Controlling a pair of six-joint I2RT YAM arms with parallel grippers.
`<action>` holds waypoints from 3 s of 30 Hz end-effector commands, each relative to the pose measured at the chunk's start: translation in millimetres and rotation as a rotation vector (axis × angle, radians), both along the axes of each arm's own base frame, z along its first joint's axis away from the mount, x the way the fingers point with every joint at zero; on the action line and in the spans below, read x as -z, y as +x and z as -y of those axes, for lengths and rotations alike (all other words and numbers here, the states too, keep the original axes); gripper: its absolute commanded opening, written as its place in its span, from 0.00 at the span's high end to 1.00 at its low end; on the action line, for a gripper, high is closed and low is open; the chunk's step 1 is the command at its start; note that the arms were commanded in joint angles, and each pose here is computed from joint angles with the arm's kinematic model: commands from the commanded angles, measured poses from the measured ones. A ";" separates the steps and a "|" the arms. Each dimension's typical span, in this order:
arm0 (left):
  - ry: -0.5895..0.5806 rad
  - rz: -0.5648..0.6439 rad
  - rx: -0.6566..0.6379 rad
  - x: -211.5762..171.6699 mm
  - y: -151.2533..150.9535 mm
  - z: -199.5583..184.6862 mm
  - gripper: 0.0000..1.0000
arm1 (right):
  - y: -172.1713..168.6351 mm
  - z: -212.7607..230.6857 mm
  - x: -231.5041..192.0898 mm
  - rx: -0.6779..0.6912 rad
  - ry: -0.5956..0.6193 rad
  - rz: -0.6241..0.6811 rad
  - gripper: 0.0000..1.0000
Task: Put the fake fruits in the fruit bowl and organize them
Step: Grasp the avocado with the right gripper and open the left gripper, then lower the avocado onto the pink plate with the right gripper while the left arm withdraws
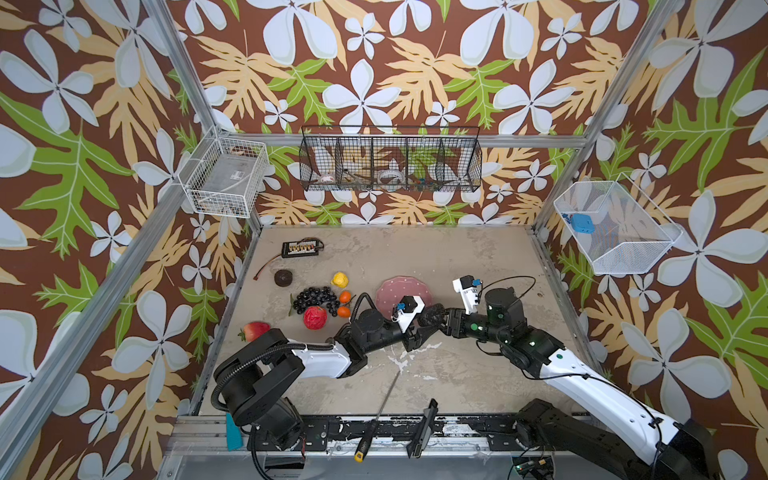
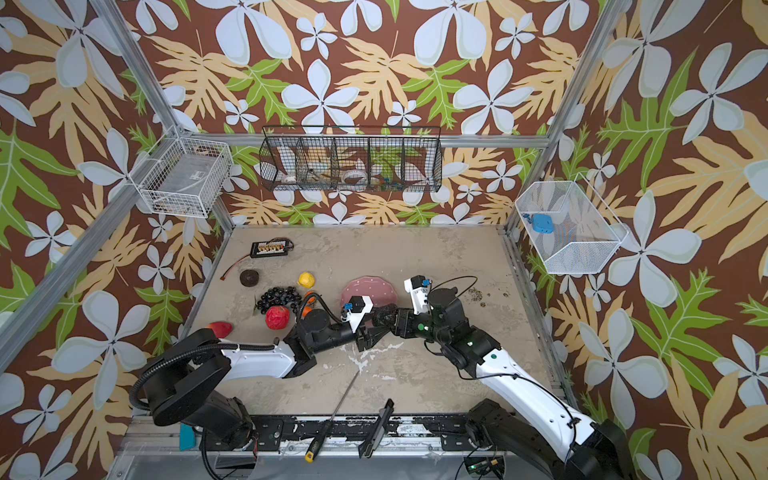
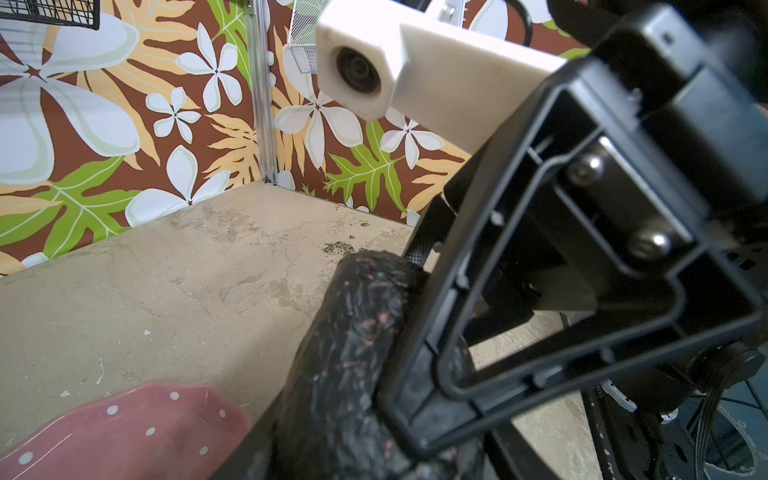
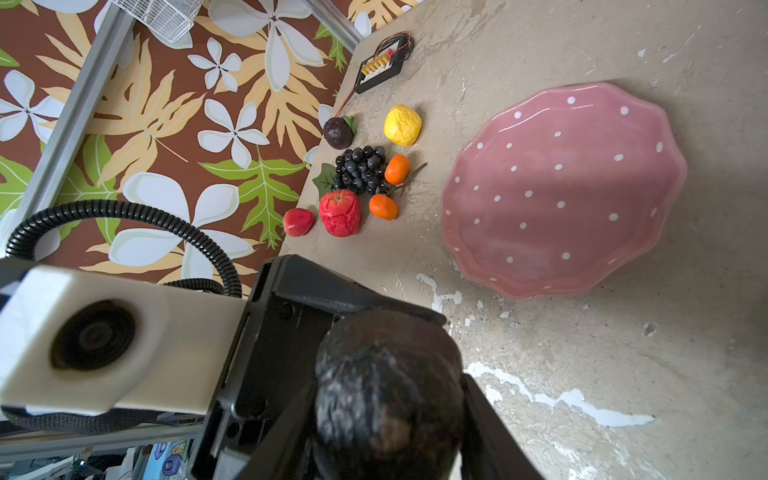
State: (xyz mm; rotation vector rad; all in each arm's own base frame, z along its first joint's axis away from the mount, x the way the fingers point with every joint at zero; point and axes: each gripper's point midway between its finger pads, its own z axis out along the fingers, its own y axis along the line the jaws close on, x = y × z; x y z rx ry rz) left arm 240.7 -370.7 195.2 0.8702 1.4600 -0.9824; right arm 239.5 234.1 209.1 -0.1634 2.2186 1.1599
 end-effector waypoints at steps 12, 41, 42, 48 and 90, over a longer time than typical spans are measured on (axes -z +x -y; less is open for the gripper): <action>-0.002 -0.227 -0.365 19.3 17.0 -70.9 0.09 | 74.8 22.3 6.4 0.179 -0.329 0.163 0.52; -0.110 -0.237 -0.779 25.8 -4.0 -204.1 0.09 | 213.0 -32.8 140.2 0.150 -0.623 -0.037 0.52; -0.112 -0.234 -0.778 25.8 -4.4 -204.4 0.09 | 214.0 -31.3 142.5 0.155 -0.625 -0.042 0.52; -0.113 -0.231 -0.775 27.9 -5.1 -204.9 0.09 | 218.4 -26.5 147.0 0.181 -0.633 -0.055 0.48; -0.063 -0.252 -0.784 44.9 -1.1 -200.4 0.09 | 217.7 -34.0 109.3 0.145 -0.569 0.007 0.16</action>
